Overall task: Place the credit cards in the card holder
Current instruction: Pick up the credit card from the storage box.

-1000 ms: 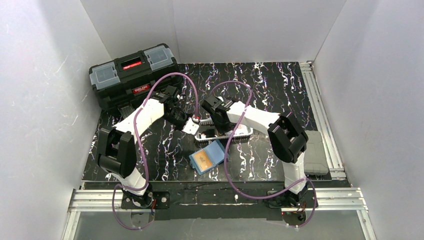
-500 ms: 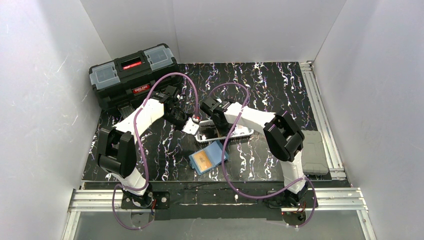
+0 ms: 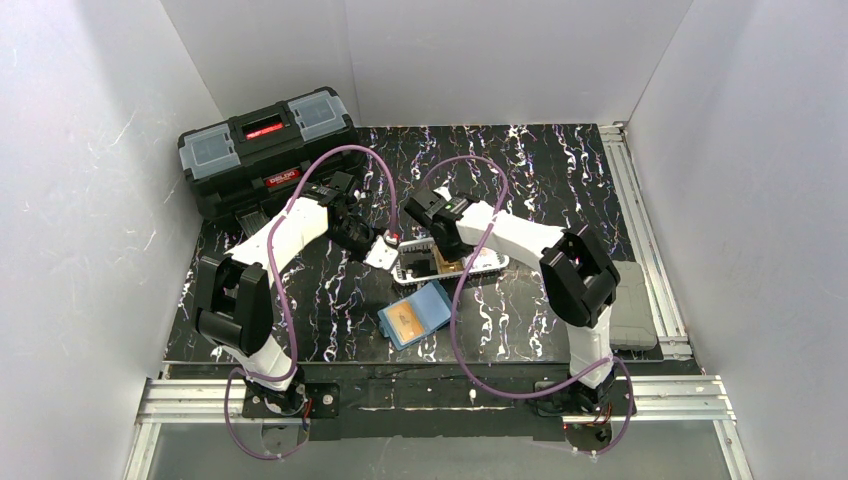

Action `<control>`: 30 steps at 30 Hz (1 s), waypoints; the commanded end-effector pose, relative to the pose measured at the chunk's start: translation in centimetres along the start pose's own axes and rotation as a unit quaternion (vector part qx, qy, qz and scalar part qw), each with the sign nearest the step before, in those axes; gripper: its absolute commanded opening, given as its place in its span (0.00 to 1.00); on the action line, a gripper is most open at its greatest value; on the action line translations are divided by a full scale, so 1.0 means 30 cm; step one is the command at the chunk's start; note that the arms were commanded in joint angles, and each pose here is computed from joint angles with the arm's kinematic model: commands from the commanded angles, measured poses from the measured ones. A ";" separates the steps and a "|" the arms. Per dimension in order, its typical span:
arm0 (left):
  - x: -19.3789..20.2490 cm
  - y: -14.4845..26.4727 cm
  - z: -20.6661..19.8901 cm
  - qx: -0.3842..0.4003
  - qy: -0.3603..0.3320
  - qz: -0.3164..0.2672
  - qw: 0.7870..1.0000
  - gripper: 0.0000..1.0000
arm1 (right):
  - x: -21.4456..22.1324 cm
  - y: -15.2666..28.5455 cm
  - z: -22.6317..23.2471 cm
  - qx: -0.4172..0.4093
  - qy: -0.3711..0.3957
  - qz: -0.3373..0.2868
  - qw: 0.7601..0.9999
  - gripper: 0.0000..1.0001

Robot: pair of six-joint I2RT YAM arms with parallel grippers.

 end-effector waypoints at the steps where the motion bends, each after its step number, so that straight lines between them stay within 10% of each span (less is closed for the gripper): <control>1: -0.051 0.018 0.002 -0.005 -0.007 -0.023 1.000 0.21 | -0.015 0.043 -0.057 0.021 -0.021 -0.023 0.999 0.23; 16: -0.059 0.021 -0.001 -0.003 -0.005 -0.027 1.000 0.21 | 0.000 0.014 -0.081 0.027 -0.036 -0.011 0.999 0.01; 30: -0.087 0.042 0.015 -0.002 -0.026 -0.033 0.999 0.24 | -0.029 0.125 -0.203 -0.045 -0.101 -0.079 0.991 0.01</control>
Point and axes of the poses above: each gripper's point midway between its finger pads, its own y axis back along the fingers, its own z axis along the line the jaws close on, x = y × z, the point moved 5 cm from there along y, back along the fingers, and after that the axes turned 2 degrees about y, right-handed, at the moved point
